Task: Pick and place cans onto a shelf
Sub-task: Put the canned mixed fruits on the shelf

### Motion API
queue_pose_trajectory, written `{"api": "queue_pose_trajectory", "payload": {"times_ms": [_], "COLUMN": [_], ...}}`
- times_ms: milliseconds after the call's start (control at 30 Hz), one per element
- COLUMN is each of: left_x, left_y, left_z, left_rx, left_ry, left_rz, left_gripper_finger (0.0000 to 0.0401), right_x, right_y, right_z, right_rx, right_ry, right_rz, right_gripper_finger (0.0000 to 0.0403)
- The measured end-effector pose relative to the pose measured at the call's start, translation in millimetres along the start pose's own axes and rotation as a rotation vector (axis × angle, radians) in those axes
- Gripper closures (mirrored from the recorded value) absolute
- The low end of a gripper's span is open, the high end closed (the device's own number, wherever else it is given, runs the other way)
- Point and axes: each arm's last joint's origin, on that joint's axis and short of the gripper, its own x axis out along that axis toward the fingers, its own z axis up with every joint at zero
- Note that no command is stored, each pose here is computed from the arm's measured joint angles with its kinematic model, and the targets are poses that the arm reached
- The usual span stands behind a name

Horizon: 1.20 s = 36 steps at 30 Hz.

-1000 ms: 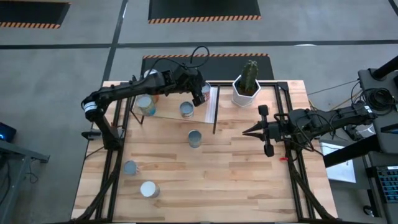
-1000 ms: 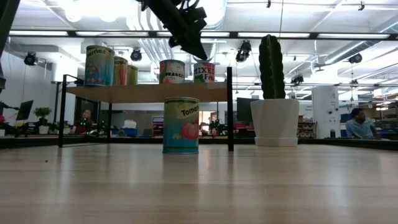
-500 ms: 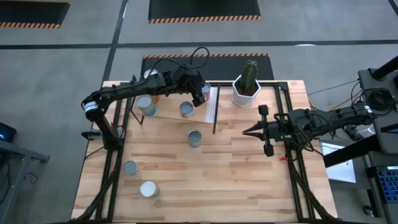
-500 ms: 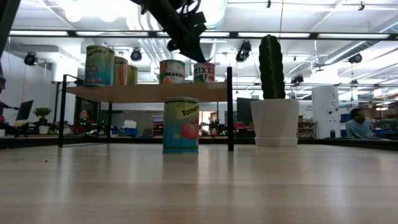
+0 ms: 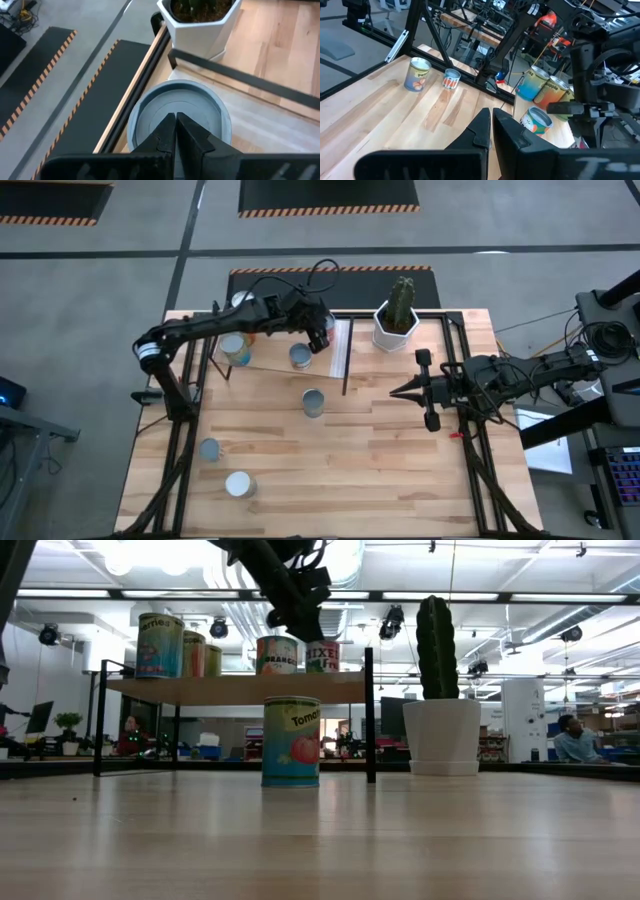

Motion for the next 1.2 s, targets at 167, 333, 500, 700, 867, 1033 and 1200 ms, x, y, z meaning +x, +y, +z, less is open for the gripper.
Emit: {"api": "queue_pose_trajectory", "payload": {"times_ms": [167, 333, 500, 700, 867, 1033, 1200], "left_x": [-2.5, -4.9, -13.0, -26.0, -29.9, -33.7, -41.5], "left_y": [1.9, 4.8, 8.0, 11.5, 12.2, 12.6, 13.9], "left_z": [-1.6, -5.7, -7.3, -7.7, -13.6, -17.2, -22.0], "left_rx": [-0.02, -0.011, -0.012, -0.018, -0.032, -0.052, -0.066], "left_ry": [0.017, 0.071, 0.154, 0.252, 0.32, 0.355, 0.4], "left_rz": [0.012, 0.11, 0.156, 0.185, 0.208, 0.213, 0.233], "left_gripper_finger": [0.0401, 0.0401, 0.0401, 0.0401, 0.0401, 0.0401, 0.0401], "right_x": [0.0, 0.0, 0.0, 0.0, 0.0, 0.0, 0.0], "right_y": [0.0, 0.0, 0.3, 0.3, 0.3, 0.3, 0.3], "right_z": [0.0, -0.1, -0.6, -0.6, -0.7, -0.7, -0.8], "right_rx": [0.0, 0.001, 0.0, 0.002, 0.005, 0.006, 0.006], "right_ry": [0.001, 0.001, 0.007, 0.007, 0.007, 0.007, 0.008], "right_rz": [0.0, 0.0, 0.003, 0.003, 0.003, 0.003, 0.003], "right_gripper_finger": [0.0394, 0.0394, 0.0394, 0.0394, 0.0394, 0.0394, 0.0394]}}
